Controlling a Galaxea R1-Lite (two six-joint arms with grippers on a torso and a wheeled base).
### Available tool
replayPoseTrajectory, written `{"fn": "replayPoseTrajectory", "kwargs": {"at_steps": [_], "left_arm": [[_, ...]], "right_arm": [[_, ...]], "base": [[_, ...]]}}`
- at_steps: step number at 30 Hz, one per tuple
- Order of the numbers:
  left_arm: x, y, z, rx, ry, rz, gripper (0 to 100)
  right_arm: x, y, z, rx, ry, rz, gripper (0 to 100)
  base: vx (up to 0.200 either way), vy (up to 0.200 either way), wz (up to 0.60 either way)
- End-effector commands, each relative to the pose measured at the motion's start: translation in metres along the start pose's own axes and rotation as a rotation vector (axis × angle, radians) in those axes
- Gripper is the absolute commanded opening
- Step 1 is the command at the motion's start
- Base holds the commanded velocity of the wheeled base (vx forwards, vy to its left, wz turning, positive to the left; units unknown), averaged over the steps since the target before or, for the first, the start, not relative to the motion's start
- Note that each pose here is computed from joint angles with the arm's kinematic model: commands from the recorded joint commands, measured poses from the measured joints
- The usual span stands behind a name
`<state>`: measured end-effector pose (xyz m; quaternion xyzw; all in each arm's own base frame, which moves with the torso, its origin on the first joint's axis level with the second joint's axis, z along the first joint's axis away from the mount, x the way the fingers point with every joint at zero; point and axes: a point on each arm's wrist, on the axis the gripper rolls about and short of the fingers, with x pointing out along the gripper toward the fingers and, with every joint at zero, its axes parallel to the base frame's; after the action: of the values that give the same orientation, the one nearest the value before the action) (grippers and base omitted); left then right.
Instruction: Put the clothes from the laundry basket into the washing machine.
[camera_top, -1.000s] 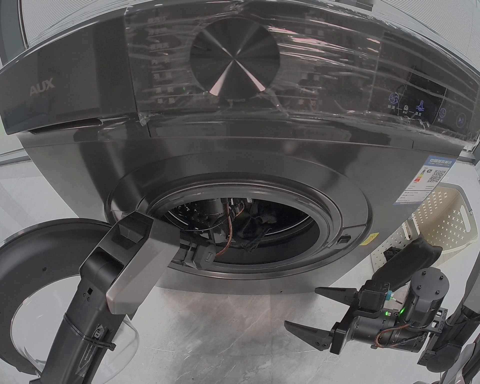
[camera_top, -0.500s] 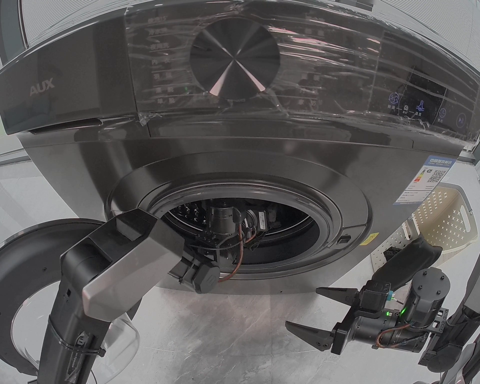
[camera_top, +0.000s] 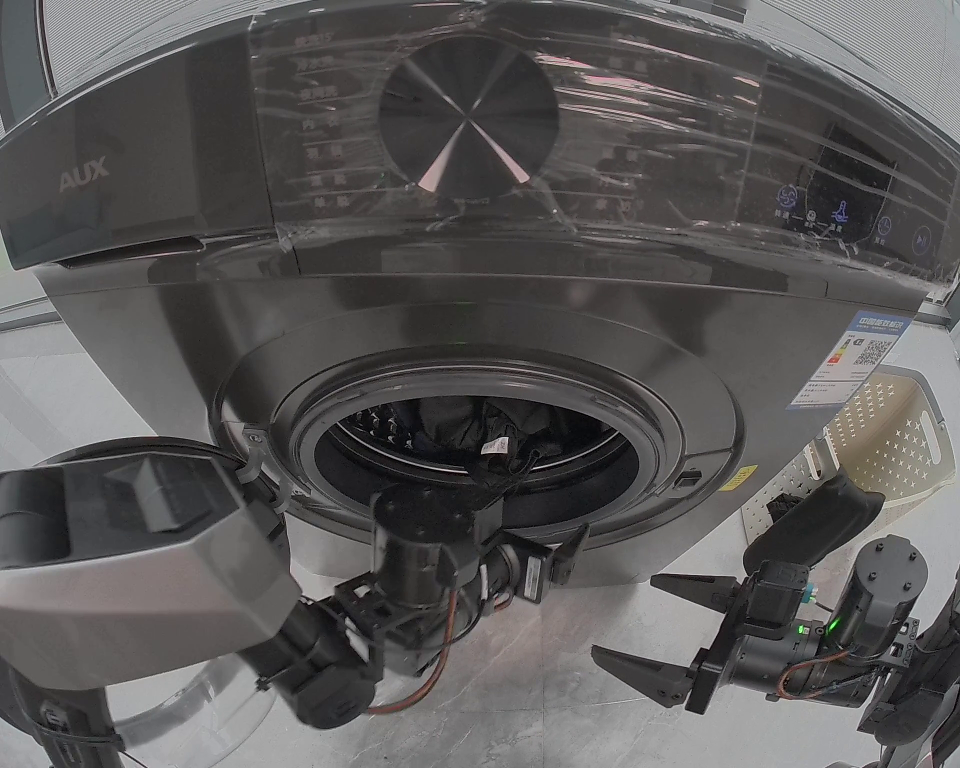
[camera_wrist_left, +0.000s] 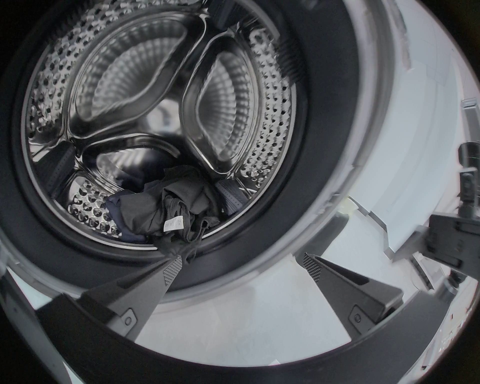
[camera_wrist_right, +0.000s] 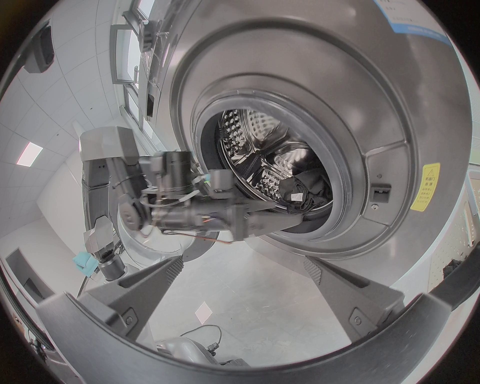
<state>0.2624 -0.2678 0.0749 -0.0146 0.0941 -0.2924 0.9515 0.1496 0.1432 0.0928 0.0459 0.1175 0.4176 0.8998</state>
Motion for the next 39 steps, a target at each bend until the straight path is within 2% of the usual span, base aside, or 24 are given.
{"fn": "replayPoseTrajectory", "kwargs": {"at_steps": [1,4,8,12,13,15,16,19,21,24,26,28,29,32,34,37,39], "left_arm": [[-0.099,-0.023,0.028,0.005,-0.092,-0.145,100],[-0.124,-0.021,0.035,0.009,-0.133,-0.167,100],[-0.148,-0.015,0.035,0.025,-0.138,-0.174,100],[-0.174,-0.002,0.037,0.021,-0.161,-0.141,100],[-0.174,-0.002,0.037,0.021,-0.161,-0.141,100],[-0.192,0.006,0.041,0.028,-0.194,-0.098,100],[-0.192,0.006,0.041,0.028,-0.194,-0.098,100],[-0.216,0.024,0.045,0.029,-0.238,-0.042,100],[-0.223,0.029,0.045,0.024,-0.252,-0.023,100],[-0.239,0.042,0.046,0.018,-0.289,0.026,100],[-0.25,0.049,0.043,0.032,-0.296,0.065,100],[-0.255,0.053,0.044,0.034,-0.303,0.085,100],[-0.268,0.057,0.045,0.04,-0.313,0.101,100],[-0.28,0.062,0.043,0.04,-0.31,0.124,100],[-0.292,0.069,0.039,0.034,-0.295,0.179,100],[-0.305,0.073,0.036,0.026,-0.31,0.213,100],[-0.323,0.077,0.026,0.014,-0.296,0.236,100]], "right_arm": [[-0.031,0.007,0.019,-0.016,-0.108,0.013,100],[-0.042,0.008,0.028,-0.031,-0.163,0.006,100],[-0.052,0.005,0.031,-0.033,-0.174,-0.03,100],[-0.075,0.002,0.035,-0.028,-0.191,-0.136,100],[-0.075,0.002,0.035,-0.028,-0.191,-0.136,100],[-0.089,-0.003,0.038,-0.04,-0.212,-0.231,100],[-0.089,-0.003,0.038,-0.04,-0.212,-0.231,100],[-0.115,-0.012,0.039,-0.038,-0.247,-0.377,100],[-0.123,-0.013,0.037,-0.035,-0.244,-0.411,100],[-0.144,-0.009,0.03,-0.058,-0.242,-0.482,100],[-0.158,-0.006,0.025,-0.076,-0.25,-0.54,100],[-0.163,-0.005,0.022,-0.079,-0.25,-0.566,100],[-0.171,-0.002,0.016,-0.075,-0.252,-0.605,100],[-0.181,0.003,0.008,-0.072,-0.259,-0.642,100],[-0.191,0.01,-0.004,-0.068,-0.266,-0.678,100],[-0.198,0.016,-0.012,-0.073,-0.283,-0.693,100],[-0.207,0.023,-0.023,-0.079,-0.304,-0.715,100]], "base": [[0.0,0.0,0.0],[0.0,0.0,0.0],[0.0,0.0,0.0],[-0.2,0.0,0.0],[-0.2,0.0,0.0],[-0.2,0.0,0.0],[-0.2,0.0,0.0],[-0.2,0.0,0.0],[-0.2,0.0,0.0],[-0.2,0.0,0.0],[-0.2,0.0,0.0],[-0.2,0.0,0.0],[-0.2,0.0,0.0],[-0.2,0.0,0.0],[-0.2,0.0,0.0],[-0.2,0.0,0.0],[-0.1,0.0,0.0]]}}
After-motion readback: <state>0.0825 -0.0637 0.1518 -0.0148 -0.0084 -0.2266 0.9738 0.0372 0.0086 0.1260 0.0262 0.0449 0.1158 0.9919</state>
